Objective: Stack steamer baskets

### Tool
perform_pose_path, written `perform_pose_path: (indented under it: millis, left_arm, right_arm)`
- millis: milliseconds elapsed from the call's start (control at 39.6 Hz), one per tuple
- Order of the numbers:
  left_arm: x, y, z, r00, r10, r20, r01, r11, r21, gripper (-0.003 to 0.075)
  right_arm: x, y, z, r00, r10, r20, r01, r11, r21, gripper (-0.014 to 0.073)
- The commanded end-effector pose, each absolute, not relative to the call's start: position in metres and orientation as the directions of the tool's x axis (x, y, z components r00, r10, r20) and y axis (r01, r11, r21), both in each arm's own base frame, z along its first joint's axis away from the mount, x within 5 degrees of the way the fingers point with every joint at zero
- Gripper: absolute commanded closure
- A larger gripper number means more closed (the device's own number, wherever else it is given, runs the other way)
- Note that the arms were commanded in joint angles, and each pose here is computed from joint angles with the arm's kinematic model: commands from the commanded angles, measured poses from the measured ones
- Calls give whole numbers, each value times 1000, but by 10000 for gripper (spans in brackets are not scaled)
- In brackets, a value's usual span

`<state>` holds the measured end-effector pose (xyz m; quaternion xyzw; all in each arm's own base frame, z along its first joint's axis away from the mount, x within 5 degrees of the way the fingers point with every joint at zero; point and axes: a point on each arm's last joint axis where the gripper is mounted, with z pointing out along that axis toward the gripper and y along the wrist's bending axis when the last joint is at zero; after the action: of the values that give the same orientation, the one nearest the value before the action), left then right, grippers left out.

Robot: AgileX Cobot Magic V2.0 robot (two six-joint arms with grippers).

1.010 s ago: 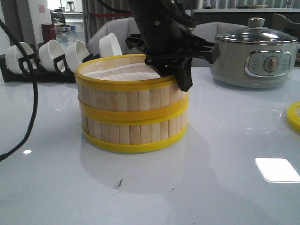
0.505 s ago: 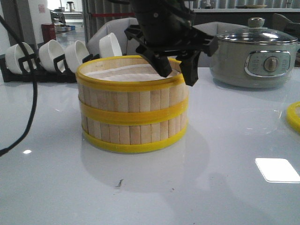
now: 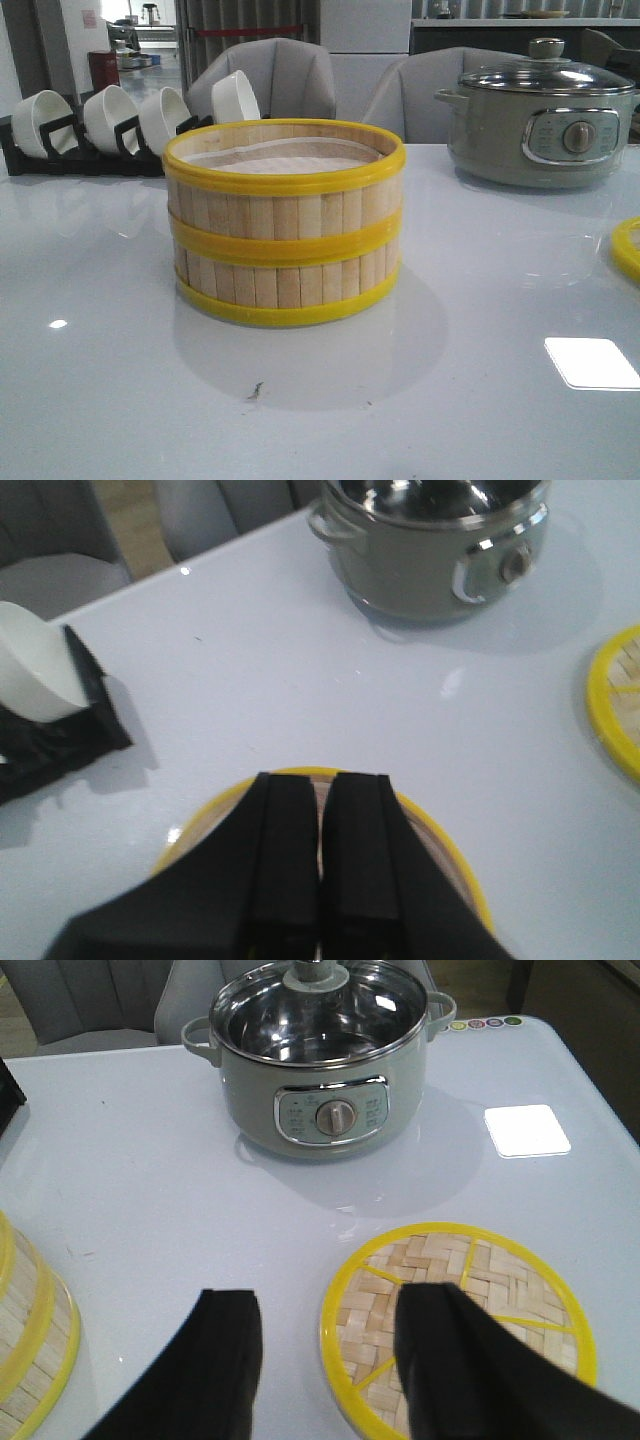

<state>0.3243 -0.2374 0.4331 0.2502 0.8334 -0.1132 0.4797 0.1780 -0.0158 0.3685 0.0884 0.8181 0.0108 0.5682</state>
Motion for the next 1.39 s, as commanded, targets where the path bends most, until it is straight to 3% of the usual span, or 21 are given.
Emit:
perform_pose_path:
  millis: [0,177,328,656,934,1136,1363]
  left_arm:
    - [308,-192,491,-288,187,-939,453,891,39,625]
    - [298,-124,517,-263,-20,-965,277,956,-96,625]
    - [273,-85,510,-197,-75,-978,209,971,-116,625]
    - [194,-50,445,-170,-78,-982,195,974,-111,625]
    - [141,-37,373,-171,-70,-983,217,970,-107,627]
    - [125,-32,335,-213,-61,-975,215,971,-107,627]
    - [122,-32,315,-223,-88,-971,219,966,-138,627]
  right_arm:
    - [178,-16,387,-234,140,-962,118,986,115,174]
    - [178,-16,386,-240,141,-960,118,986,115,174]
    - [178,-16,386,-244,141,-959,119,986,115,174]
    - [178,-16,385,-256,142,-956,119,986,115,174]
    - [177,-15,383,-277,149,-949,121,985,119,174]
    - [177,-15,382,-285,150,-947,122,985,119,174]
    - [177,-15,381,-291,150,-945,123,985,119,174]
